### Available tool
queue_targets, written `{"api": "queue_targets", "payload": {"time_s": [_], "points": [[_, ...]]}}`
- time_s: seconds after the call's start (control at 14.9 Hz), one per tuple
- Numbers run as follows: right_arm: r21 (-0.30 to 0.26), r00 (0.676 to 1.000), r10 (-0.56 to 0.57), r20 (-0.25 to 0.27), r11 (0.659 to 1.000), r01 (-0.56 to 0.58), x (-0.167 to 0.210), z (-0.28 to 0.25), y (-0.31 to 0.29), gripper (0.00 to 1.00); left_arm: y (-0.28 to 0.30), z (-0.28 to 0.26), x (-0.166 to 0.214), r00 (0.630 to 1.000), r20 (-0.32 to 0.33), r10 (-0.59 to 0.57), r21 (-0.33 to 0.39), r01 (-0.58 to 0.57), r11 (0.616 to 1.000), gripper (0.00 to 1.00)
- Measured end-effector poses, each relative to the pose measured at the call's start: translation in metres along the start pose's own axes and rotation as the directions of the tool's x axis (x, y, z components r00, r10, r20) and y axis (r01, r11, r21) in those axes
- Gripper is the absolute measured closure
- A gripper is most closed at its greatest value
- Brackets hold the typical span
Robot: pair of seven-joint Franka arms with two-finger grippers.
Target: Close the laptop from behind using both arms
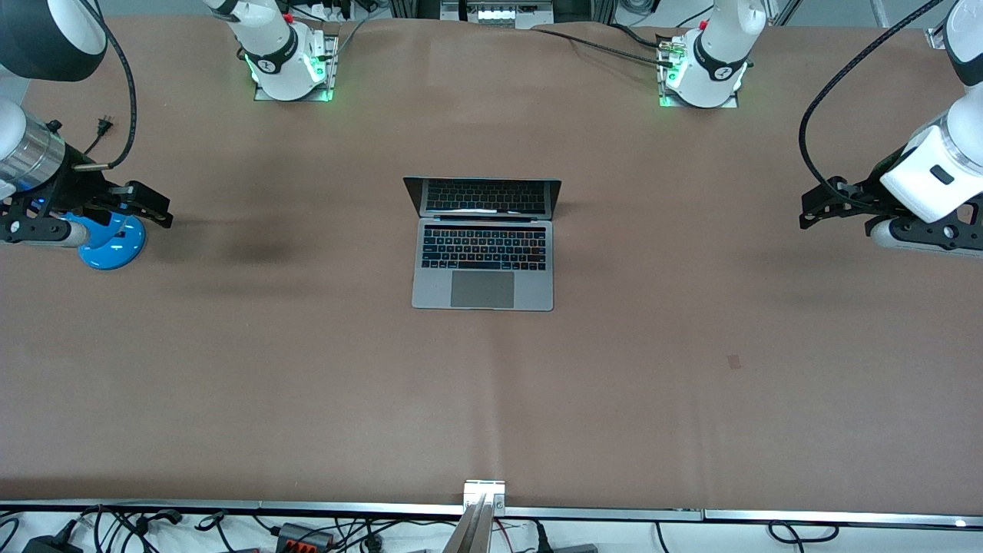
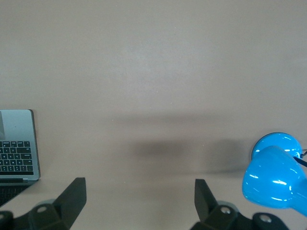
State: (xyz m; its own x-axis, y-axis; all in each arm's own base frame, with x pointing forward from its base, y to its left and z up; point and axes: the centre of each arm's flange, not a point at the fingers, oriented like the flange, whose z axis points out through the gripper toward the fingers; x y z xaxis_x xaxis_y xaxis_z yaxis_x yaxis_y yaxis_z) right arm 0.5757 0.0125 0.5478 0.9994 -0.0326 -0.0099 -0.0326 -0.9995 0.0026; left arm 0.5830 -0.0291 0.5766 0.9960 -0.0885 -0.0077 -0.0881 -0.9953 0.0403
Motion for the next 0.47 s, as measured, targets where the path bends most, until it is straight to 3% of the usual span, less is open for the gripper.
{"api": "queue_targets", "payload": {"time_s": [0.47], "points": [[0.004, 1.000, 0.030, 0.004, 1.000, -0.030, 0.001, -0.003, 0.016, 0.00, 0.000, 0.000, 0.000, 1.000, 0.000, 0.000, 0.000, 0.000, 1.000, 0.00]]}}
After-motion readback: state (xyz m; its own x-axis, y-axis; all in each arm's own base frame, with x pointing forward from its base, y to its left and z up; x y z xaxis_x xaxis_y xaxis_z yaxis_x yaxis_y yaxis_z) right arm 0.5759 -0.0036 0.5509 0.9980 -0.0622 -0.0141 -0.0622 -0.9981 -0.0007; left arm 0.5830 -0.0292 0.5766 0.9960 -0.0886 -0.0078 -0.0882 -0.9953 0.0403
